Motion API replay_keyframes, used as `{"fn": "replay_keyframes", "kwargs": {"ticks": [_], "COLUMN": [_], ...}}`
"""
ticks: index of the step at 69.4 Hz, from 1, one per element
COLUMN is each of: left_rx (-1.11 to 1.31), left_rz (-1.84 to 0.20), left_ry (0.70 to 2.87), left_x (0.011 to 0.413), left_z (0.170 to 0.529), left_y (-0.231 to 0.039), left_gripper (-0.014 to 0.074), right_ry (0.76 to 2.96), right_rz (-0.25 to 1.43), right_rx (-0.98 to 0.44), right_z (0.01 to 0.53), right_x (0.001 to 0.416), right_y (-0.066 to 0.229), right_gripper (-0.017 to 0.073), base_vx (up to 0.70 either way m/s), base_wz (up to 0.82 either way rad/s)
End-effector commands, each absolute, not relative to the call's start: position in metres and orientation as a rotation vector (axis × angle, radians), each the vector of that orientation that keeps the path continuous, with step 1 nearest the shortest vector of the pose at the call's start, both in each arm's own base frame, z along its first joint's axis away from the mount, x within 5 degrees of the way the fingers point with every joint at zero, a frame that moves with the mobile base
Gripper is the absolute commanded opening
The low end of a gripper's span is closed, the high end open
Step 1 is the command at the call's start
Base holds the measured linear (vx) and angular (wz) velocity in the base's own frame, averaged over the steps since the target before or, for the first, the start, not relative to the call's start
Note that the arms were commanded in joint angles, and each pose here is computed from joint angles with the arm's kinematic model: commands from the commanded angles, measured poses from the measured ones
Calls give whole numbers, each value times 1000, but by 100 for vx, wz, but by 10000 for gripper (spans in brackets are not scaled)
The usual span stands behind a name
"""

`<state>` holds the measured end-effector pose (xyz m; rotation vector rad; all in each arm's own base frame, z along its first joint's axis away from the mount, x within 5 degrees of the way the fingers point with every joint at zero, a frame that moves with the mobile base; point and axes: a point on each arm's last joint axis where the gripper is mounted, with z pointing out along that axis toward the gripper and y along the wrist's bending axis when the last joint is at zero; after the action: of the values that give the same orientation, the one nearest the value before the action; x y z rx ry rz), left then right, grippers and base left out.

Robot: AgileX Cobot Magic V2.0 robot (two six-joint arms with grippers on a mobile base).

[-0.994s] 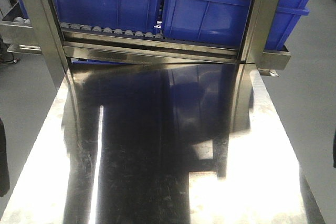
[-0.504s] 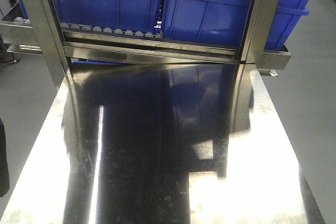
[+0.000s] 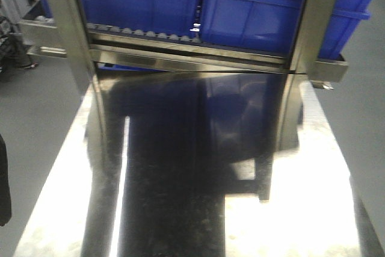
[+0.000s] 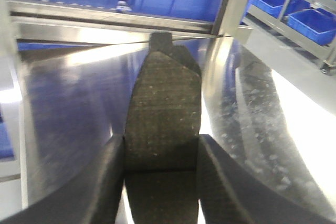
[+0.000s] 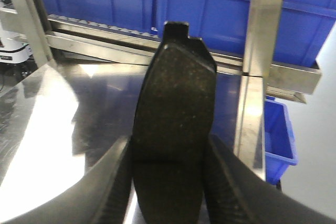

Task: Move and align brake pads A on conveyor
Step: 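Back the base away from the steel table and turn toward the aisle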

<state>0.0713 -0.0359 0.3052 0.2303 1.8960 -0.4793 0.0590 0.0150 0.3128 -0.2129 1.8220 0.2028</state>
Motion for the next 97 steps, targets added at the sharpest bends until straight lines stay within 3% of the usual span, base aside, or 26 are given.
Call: {"fn": "replay_keyframes", "kwargs": {"ticks": [1,97], "left_rx": [235,235], "left_rz": [-521,-520], "left_ry": [1777,1781], "left_x": [72,72], "left_z": [323,323], "left_y": [-38,-38], "left_gripper": [-6,-6], "right_ry": [1700,1705], "right_rz": [206,206], "right_rx": [-209,-210], "right_z": [330,330], "right_x": [60,60], "right_y": [15,15], "right_gripper": [-2,-2], "base_vx": [-7,-18], "base_wz": [29,71]}}
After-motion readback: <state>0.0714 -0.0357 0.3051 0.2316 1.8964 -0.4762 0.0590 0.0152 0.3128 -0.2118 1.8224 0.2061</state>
